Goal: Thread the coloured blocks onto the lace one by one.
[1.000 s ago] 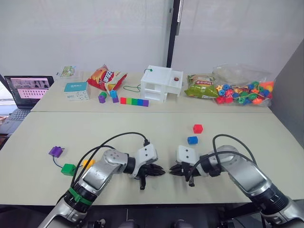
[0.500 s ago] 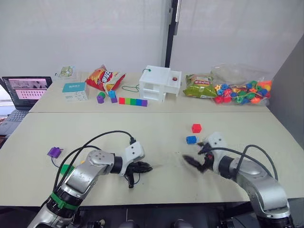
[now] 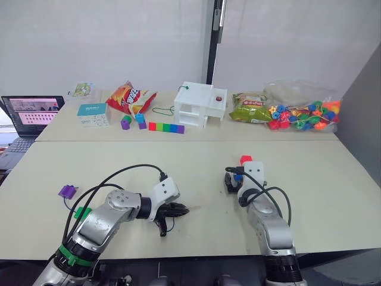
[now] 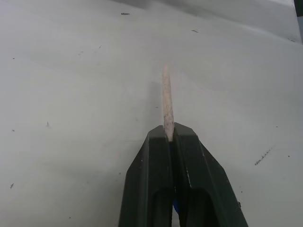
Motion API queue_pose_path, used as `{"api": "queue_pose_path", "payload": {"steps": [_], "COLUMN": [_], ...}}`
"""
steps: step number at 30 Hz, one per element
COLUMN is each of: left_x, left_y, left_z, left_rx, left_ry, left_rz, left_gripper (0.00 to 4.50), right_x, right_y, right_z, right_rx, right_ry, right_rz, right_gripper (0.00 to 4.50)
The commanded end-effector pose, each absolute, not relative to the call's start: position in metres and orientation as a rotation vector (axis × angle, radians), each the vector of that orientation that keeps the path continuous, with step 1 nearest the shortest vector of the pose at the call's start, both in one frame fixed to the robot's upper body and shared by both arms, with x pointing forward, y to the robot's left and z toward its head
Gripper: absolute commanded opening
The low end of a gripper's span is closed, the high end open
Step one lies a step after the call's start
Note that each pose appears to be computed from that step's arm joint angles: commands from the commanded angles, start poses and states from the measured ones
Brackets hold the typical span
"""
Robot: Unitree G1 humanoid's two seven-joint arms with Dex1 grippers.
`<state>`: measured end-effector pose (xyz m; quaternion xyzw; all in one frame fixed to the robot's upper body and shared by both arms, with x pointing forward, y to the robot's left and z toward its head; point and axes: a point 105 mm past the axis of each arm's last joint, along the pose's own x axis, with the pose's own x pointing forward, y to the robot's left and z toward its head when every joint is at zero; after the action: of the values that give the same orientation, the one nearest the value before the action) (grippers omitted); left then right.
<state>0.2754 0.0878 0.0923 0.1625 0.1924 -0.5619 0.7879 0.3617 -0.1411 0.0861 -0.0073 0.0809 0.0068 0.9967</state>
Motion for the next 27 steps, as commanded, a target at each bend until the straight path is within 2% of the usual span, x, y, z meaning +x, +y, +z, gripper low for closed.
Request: {"api": "queue_pose_path", "payload": {"steps": [1, 7, 11, 14, 17, 18, 21, 27], "left_x": [0.273, 0.274, 0.273, 0.274, 0.282, 0.284, 0.285, 0.282], "left_y": [0.087, 0.085, 0.082, 0.082, 0.080, 0.079, 0.076, 0.079], "left_z": [0.100, 0.098, 0.093, 0.092, 0.093, 0.093, 0.093, 0.094], "left_rx": [0.361, 0.351, 0.347, 0.349, 0.333, 0.331, 0.328, 0.335], "left_ry": [0.378, 0.375, 0.376, 0.371, 0.346, 0.342, 0.336, 0.346], "left_rz": [-1.208, -1.197, -1.205, -1.204, -1.192, -1.193, -1.199, -1.214], "left_gripper": [0.00, 0.00, 0.00, 0.00, 0.00, 0.00, 0.00, 0.00], "right_x": [0.364, 0.355, 0.349, 0.332, 0.285, 0.271, 0.250, 0.246], "right_y": [-0.141, -0.133, -0.120, -0.105, -0.070, -0.062, -0.052, -0.054], "right_z": [0.092, 0.096, 0.114, 0.129, 0.134, 0.126, 0.102, 0.066], "right_rx": [-0.008, 0.049, 0.065, 0.057, 0.018, -0.017, -0.054, -0.091], "right_ry": [0.108, 0.092, 0.031, -0.003, 0.035, 0.072, 0.163, 0.285], "right_rz": [0.027, 0.079, 0.138, 0.224, 0.424, 0.476, 0.537, 0.504], "right_gripper": [3.28, 1.27, 1.22, 1.22, 1.22, 1.22, 1.22, 1.22]}}
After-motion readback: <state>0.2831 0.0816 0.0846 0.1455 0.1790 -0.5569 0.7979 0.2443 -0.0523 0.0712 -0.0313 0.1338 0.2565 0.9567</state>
